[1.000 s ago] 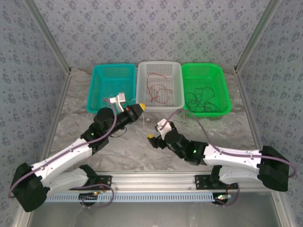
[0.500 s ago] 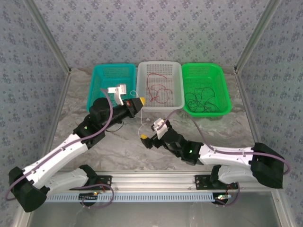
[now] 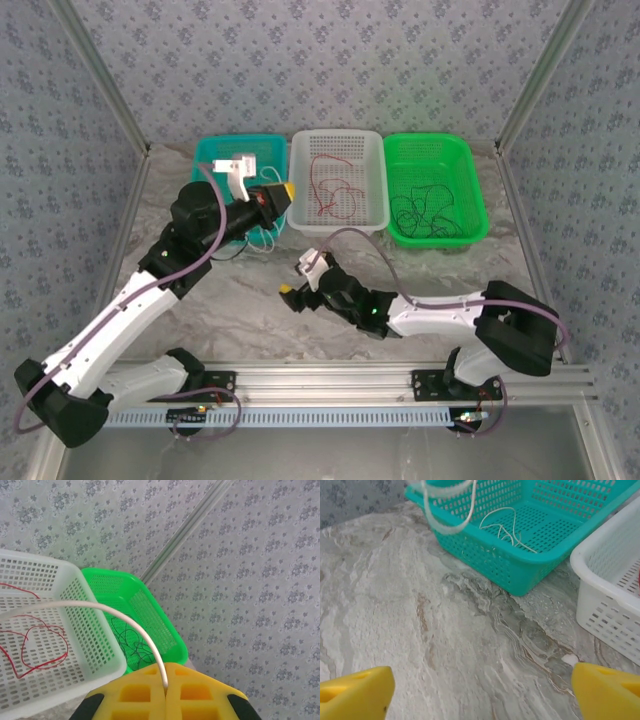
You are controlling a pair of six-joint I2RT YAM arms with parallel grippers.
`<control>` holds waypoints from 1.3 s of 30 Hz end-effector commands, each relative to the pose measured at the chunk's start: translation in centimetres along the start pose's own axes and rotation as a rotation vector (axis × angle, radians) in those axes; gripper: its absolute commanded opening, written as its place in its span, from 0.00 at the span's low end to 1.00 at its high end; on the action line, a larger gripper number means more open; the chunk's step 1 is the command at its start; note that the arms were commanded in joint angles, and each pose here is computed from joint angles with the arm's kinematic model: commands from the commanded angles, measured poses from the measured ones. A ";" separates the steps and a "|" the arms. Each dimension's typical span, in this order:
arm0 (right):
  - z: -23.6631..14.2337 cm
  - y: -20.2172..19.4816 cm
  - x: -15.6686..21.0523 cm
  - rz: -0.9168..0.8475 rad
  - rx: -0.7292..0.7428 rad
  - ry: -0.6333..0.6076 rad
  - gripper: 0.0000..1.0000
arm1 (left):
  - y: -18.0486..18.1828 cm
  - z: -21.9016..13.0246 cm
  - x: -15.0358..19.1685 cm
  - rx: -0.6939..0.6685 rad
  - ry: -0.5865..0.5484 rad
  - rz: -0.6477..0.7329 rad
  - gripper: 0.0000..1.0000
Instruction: Untangle the cables
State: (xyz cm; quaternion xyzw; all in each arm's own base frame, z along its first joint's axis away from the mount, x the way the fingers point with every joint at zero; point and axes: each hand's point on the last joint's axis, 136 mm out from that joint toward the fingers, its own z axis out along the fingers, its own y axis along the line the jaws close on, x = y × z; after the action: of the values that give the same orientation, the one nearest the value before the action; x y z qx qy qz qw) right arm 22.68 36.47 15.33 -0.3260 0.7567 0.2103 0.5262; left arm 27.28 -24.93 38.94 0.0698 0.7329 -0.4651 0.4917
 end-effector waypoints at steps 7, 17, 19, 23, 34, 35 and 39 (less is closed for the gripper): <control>-1.3 0.7 -8.8 0.010 0.063 -0.320 1.00 | 0.3 -0.7 -1.9 -0.019 -0.035 0.020 0.00; 1.6 -1.1 -13.3 -0.011 0.176 -0.413 1.00 | -2.1 -0.5 -2.1 0.110 -0.052 -0.085 0.00; 3.0 -1.8 -13.9 -0.005 0.205 -0.425 0.99 | -2.7 -0.6 -2.1 0.126 -0.056 -0.082 0.00; 5.1 -2.2 -15.3 0.001 0.197 -0.475 0.98 | -3.1 -1.1 -2.5 0.130 -0.072 -0.080 0.00; 7.2 -3.1 -15.7 -0.029 0.174 -0.449 0.64 | -2.7 -2.5 -3.6 0.091 -0.129 -0.094 0.00; 7.8 -3.4 -14.8 -0.029 0.173 -0.416 0.60 | -2.6 -2.9 -4.0 0.082 -0.140 -0.089 0.00; 10.1 -4.6 -10.4 0.007 0.142 -0.275 0.54 | -2.3 -4.9 -6.1 0.057 -0.205 -0.088 0.00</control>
State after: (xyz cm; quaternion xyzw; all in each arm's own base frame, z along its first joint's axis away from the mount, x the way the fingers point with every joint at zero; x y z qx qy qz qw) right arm 34.06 42.58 25.96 -0.2368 0.6484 0.1997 0.6954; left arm 26.57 -22.38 42.53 0.0193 0.6953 -0.5064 0.5096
